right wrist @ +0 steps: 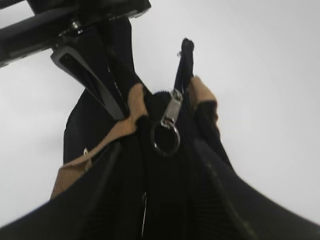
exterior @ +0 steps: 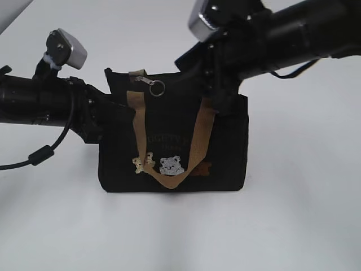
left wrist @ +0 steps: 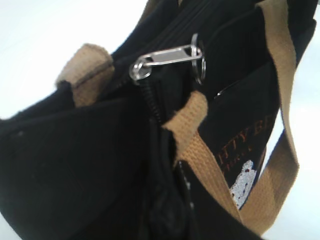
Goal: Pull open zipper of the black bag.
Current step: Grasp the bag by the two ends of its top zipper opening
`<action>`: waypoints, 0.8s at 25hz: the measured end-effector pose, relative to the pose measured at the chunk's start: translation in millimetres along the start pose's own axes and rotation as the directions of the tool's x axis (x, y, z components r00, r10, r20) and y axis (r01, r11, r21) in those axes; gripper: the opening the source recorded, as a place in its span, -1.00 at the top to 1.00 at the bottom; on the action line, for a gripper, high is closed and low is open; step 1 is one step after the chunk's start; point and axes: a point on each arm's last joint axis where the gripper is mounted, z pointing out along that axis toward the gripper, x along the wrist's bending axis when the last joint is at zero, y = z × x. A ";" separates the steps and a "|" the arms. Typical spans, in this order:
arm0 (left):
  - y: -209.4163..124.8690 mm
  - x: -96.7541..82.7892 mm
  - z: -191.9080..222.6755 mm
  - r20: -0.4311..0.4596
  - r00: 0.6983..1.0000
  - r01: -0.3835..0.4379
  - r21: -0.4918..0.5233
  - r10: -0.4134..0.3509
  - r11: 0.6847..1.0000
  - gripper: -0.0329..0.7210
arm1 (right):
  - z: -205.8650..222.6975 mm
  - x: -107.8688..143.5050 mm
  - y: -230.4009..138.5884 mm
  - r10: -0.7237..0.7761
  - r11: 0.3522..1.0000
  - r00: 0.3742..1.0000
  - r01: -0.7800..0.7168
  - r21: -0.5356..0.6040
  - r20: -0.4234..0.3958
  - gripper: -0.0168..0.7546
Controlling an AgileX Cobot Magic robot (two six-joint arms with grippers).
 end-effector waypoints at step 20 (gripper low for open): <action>-0.1 0.1 0.0 -0.001 1.000 0.000 0.001 0.000 1.000 0.74 | 56.2 1.5 4.8 -0.154 0.985 0.988 0.154 0.081 0.002 0.40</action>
